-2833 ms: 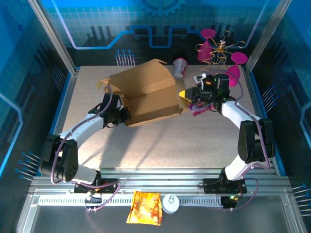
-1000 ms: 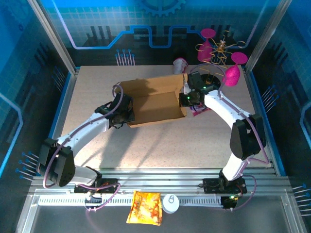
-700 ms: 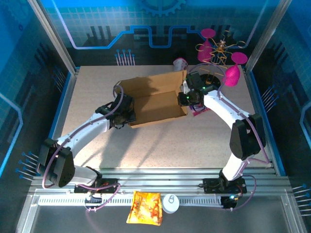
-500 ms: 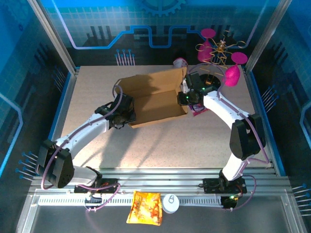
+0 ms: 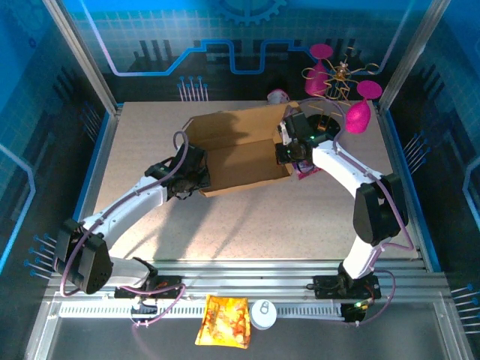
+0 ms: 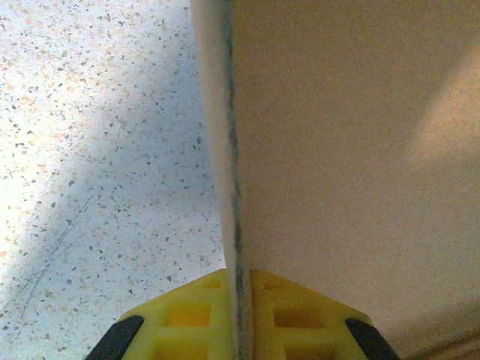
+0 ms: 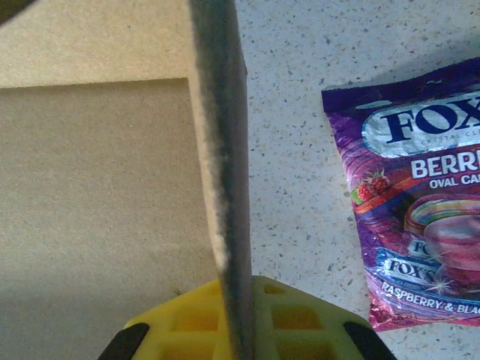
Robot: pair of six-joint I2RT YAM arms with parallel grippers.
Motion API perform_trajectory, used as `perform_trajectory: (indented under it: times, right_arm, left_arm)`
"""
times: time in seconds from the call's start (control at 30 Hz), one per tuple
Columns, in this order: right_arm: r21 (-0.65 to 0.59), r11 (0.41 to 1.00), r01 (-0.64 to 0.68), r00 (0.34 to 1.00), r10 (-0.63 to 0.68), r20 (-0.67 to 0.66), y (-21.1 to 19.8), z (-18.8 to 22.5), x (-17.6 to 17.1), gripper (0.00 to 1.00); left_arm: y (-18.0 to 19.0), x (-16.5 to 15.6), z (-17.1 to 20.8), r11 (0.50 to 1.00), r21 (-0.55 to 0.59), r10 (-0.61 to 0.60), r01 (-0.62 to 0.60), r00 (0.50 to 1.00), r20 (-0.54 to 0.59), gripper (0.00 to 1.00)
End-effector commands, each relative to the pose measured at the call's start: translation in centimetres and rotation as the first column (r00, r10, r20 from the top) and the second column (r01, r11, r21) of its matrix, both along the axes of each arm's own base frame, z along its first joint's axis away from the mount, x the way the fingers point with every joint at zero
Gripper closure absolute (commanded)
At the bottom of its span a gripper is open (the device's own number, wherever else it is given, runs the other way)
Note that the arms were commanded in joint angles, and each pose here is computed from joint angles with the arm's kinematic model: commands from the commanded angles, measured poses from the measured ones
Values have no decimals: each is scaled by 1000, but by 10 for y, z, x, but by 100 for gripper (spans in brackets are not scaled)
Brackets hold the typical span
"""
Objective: Fold the paper box
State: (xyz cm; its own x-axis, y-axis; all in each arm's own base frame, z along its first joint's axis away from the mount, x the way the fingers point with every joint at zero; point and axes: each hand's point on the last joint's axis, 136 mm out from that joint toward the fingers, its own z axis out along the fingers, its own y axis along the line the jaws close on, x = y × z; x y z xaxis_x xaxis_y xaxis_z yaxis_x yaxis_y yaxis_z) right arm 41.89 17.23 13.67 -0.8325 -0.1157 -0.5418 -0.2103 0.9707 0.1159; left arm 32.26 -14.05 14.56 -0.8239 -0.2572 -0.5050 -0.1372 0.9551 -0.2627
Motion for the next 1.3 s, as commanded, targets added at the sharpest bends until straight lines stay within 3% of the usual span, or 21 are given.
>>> perform_trajectory:
  times: [0.0, 0.27, 0.53, 0.83, 0.97, 1.1, 1.27]
  right_arm:
    - [-92, 995, -40, 999, 41, 13, 3, -2, -1, 100]
    - [-81, 994, -69, 997, 67, -27, 18, -13, -10, 100]
    - [-17, 998, -60, 994, 59, -97, 16, -58, -18, 100]
    - [28, 994, -105, 984, 108, -145, 25, -84, -32, 87]
    - [33, 993, -117, 981, 121, -153, 26, -87, -40, 73]
    - [41, 993, -107, 985, 111, -134, 22, -78, -40, 60]
    - [64, 994, -93, 989, 100, -112, 16, -65, -37, 56]
  left_arm:
    - [-19, 2, 32, 996, -57, -57, 62, 996, 74, 100]
    - [-24, 9, 21, 997, -53, -56, 59, 997, 58, 100]
    - [-16, 18, -28, 999, -40, -32, 34, 998, 45, 100]
    - [-1, 21, -64, 996, 59, -73, 66, 988, 135, 100]
    - [5, 20, -73, 995, 81, -73, 61, 985, 156, 100]
    - [11, 15, -80, 993, 105, -68, 52, 987, 148, 100]
    - [15, 12, -81, 993, 113, -59, 43, 988, 145, 100]
